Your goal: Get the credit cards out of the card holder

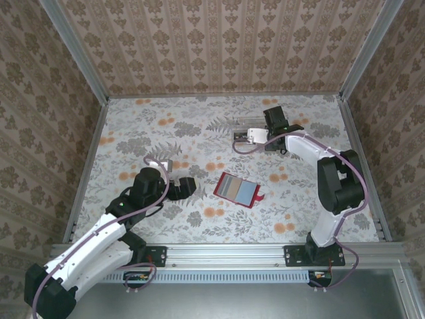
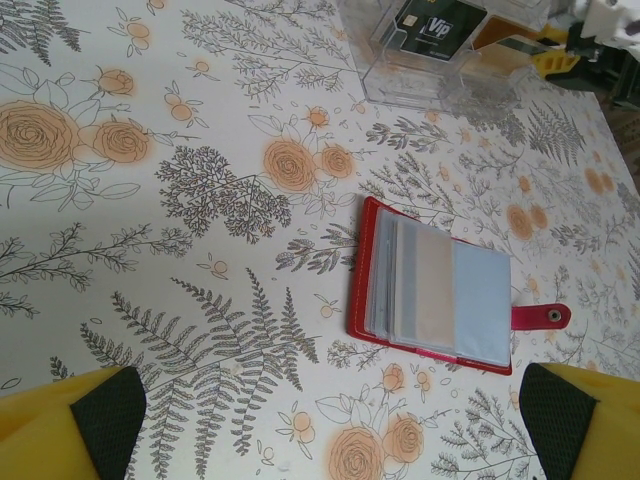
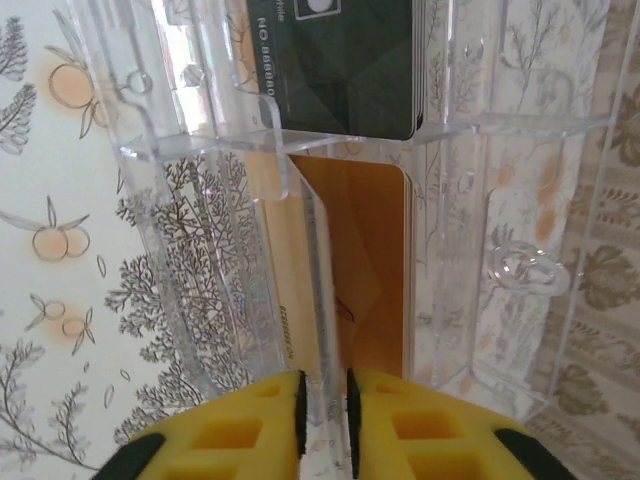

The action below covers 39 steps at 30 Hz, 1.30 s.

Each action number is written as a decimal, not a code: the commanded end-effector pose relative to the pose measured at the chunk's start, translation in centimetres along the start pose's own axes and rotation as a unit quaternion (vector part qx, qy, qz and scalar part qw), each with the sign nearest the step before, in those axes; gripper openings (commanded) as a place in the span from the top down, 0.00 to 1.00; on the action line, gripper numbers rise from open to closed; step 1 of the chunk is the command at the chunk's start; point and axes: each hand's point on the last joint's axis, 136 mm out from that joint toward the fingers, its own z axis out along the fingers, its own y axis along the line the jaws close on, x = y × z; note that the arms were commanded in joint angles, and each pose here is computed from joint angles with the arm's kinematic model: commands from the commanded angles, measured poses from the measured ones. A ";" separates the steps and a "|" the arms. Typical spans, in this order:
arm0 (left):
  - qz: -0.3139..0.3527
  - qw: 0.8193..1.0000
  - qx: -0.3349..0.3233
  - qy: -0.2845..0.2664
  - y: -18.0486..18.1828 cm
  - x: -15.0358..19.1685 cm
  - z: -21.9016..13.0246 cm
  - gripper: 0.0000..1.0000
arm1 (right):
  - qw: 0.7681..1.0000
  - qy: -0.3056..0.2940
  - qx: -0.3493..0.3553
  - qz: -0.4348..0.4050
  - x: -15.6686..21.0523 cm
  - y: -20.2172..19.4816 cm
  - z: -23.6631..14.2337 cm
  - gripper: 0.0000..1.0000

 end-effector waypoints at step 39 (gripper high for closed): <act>-0.008 0.989 0.070 0.128 -3.5 2.0 8.0 0.29 | 0.702 -0.042 -0.119 0.701 -5.0 10.3 -9.8 0.77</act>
